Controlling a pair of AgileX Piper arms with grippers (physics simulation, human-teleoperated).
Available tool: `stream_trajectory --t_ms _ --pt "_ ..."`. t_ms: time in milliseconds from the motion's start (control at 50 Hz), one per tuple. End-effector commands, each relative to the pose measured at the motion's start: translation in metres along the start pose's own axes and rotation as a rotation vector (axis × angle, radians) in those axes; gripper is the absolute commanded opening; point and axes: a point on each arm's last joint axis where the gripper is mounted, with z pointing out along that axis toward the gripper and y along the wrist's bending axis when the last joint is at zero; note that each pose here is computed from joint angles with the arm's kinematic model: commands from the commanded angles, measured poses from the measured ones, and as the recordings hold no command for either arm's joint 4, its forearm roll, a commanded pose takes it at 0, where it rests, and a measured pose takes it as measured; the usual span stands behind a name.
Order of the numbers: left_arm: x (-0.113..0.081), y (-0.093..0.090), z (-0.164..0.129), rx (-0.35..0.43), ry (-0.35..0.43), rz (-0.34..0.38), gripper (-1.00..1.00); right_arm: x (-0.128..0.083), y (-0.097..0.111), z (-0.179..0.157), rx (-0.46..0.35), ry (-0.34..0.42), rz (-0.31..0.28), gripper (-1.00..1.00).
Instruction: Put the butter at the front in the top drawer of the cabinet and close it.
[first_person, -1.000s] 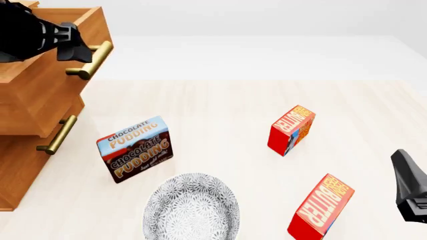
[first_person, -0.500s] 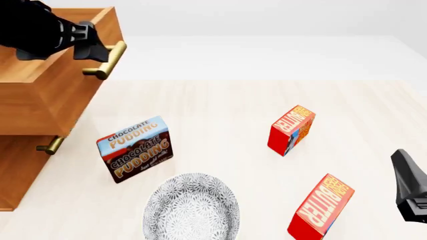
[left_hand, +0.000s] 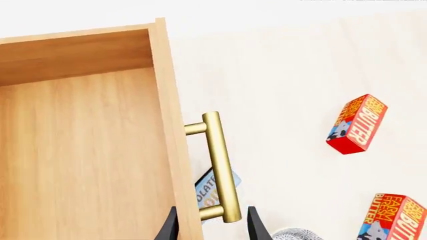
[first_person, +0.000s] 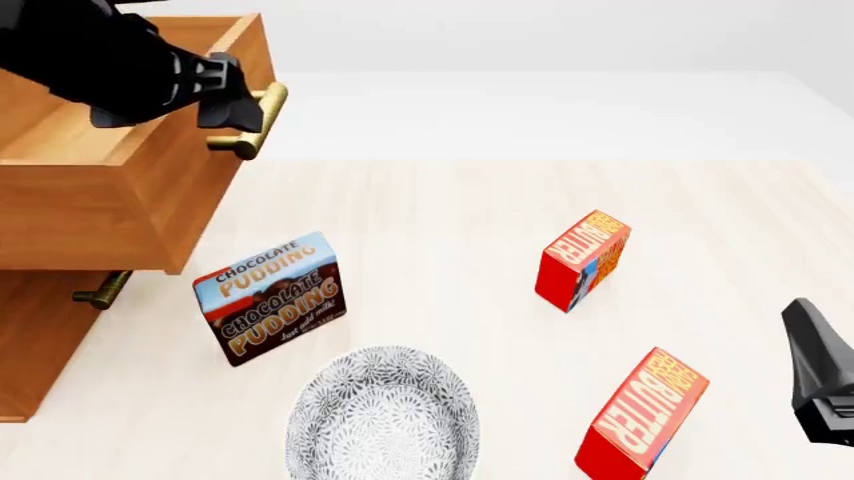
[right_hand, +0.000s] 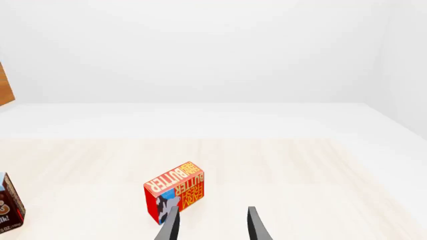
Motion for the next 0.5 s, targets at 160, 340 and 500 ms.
stream_trajectory --t_ms 160,340,500 --pt "-0.005 -0.029 0.011 0.075 0.018 0.058 1.0 0.0 0.0 0.0 0.0 0.0 -0.001 1.0" --pt "-0.006 -0.028 -0.004 0.075 0.012 0.084 1.0 0.0 0.0 0.0 0.0 0.0 -0.001 1.0" --pt "-0.01 -0.024 -0.026 0.07 -0.012 0.109 1.0 0.0 0.0 0.0 0.0 0.0 -0.001 1.0"
